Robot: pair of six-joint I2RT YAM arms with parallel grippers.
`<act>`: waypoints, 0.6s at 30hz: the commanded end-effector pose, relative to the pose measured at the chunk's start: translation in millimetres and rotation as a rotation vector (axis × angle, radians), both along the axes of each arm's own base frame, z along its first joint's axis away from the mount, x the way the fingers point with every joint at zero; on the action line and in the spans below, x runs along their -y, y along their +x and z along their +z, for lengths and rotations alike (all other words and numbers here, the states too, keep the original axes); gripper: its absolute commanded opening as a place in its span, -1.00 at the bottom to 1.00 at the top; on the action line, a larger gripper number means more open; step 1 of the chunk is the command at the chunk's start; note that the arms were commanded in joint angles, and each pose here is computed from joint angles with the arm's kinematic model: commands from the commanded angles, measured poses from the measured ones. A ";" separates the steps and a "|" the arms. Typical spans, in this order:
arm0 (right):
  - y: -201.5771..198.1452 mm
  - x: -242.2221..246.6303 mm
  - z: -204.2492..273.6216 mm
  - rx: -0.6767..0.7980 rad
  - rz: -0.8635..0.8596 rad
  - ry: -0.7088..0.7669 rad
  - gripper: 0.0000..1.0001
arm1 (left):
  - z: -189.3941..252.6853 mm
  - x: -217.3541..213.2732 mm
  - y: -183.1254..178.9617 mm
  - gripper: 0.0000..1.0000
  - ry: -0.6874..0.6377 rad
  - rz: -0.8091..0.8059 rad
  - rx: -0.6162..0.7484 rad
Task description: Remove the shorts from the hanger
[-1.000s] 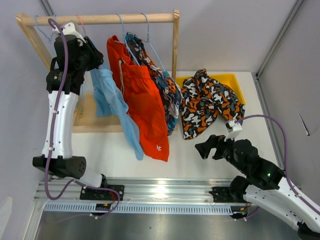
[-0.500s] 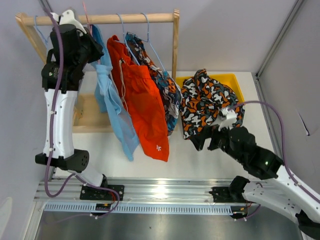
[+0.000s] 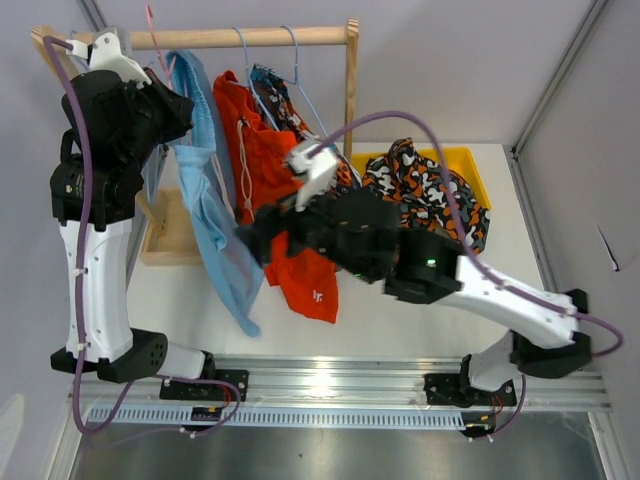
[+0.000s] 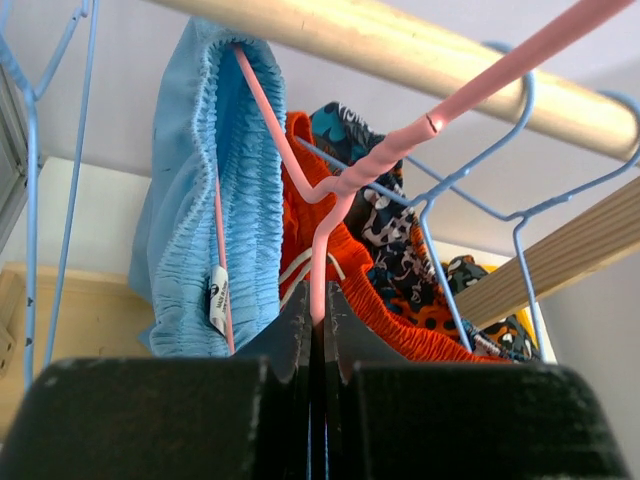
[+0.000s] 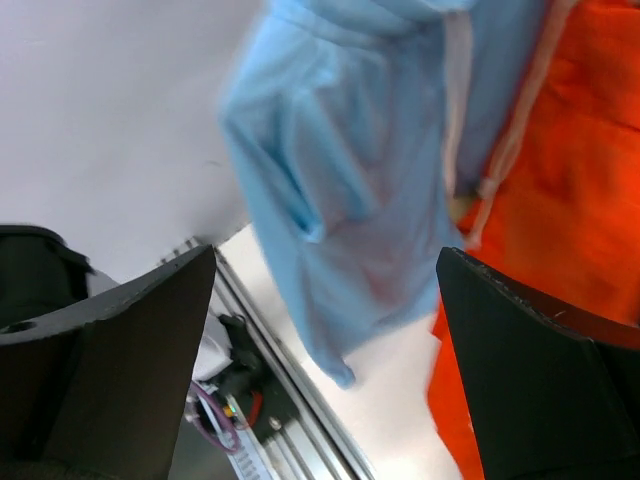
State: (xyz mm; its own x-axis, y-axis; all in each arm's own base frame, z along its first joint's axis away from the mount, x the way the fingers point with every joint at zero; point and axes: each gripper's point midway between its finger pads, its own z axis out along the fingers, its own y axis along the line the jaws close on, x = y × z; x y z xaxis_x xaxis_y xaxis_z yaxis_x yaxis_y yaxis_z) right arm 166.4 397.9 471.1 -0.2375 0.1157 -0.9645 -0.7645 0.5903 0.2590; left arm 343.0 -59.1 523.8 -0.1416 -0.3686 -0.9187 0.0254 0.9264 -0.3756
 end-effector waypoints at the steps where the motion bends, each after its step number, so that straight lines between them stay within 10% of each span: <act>1: 0.7 -37.6 9.1 0.056 -0.037 -0.018 0.99 | 35.3 6.8 -7.6 -1.00 -0.014 -0.042 0.141; 15: 25.0 -137.1 -59.0 0.027 -0.062 -0.085 0.93 | 33.0 10.7 -33.3 -1.00 -0.039 -0.084 0.143; 17: 36.0 -142.1 -63.9 0.036 -0.097 -0.072 0.37 | 32.9 10.2 -37.8 -1.00 -0.046 -0.084 0.147; 18: 40.1 -142.0 -66.0 0.044 -0.116 -0.078 -0.80 | 31.8 9.6 -39.4 -0.99 -0.046 -0.082 0.147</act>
